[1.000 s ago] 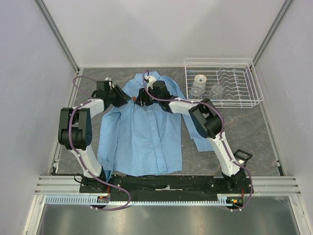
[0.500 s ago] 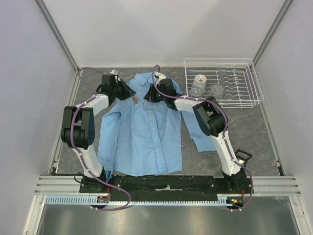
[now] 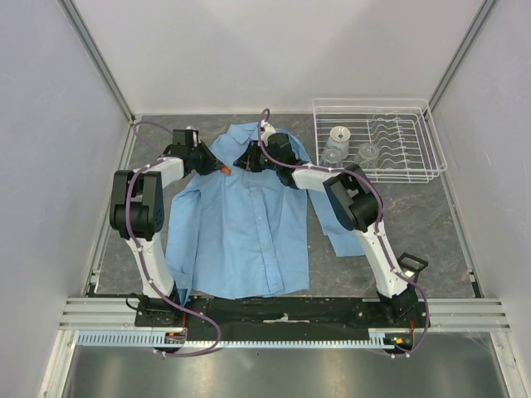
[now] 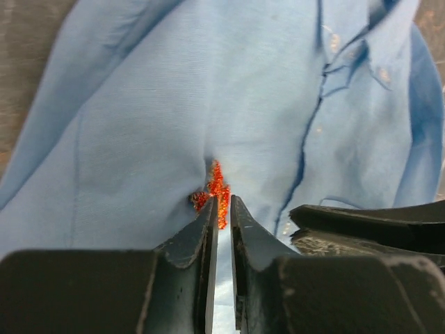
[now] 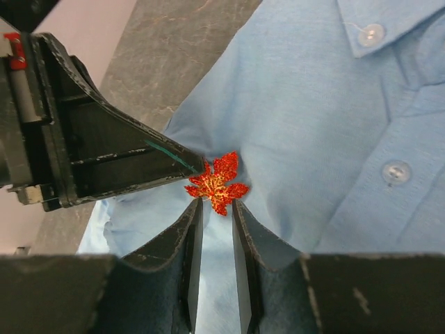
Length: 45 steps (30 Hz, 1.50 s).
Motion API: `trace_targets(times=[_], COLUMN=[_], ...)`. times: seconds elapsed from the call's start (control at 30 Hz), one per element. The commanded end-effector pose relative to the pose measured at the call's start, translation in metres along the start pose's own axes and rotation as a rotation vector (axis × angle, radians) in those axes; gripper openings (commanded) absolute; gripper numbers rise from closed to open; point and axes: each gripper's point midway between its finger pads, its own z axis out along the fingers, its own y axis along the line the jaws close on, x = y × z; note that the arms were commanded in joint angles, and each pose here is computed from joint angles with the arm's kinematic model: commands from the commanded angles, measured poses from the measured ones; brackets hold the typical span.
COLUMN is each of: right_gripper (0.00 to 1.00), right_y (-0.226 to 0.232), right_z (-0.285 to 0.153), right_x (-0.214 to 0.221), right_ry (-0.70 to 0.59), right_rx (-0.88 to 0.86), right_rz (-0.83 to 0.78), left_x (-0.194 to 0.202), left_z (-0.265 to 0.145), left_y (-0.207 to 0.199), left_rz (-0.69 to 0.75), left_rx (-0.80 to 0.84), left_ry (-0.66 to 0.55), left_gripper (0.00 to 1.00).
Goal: Remove the brooch from the garment
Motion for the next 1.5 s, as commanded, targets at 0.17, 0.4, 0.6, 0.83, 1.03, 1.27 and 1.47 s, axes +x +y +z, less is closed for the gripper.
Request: trace_targets(times=[0.17, 0.4, 0.6, 0.83, 1.03, 1.27, 1.47], right_gripper=[0.34, 0.39, 0.42, 0.42, 0.41, 0.45, 0.53], right_y=[0.02, 0.013, 0.009, 0.018, 0.024, 0.029, 0.034], right_z=[0.027, 0.038, 0.036, 0.038, 0.035, 0.02, 0.013], right_x=[0.008, 0.022, 0.021, 0.024, 0.02, 0.001, 0.0], right_ry=[0.02, 0.045, 0.034, 0.043, 0.04, 0.033, 0.064], right_rx=[-0.13, -0.125, -0.077, -0.119, -0.143, -0.087, -0.101], right_rz=[0.083, 0.189, 0.277, 0.337, 0.291, 0.126, -0.102], left_x=[-0.003, 0.004, 0.013, 0.015, 0.011, -0.002, 0.008], left_z=[-0.005, -0.003, -0.002, -0.005, -0.018, -0.046, -0.06], left_y=[0.025, 0.036, 0.044, 0.047, 0.031, 0.015, 0.002], left_rz=[0.042, 0.022, -0.019, -0.057, 0.022, 0.116, -0.103], left_rx=[-0.09, -0.12, -0.151, -0.149, -0.117, -0.154, -0.068], left_ry=[-0.013, 0.011, 0.047, 0.059, 0.019, -0.05, -0.105], left_gripper=[0.18, 0.15, 0.13, 0.13, 0.28, 0.45, 0.36])
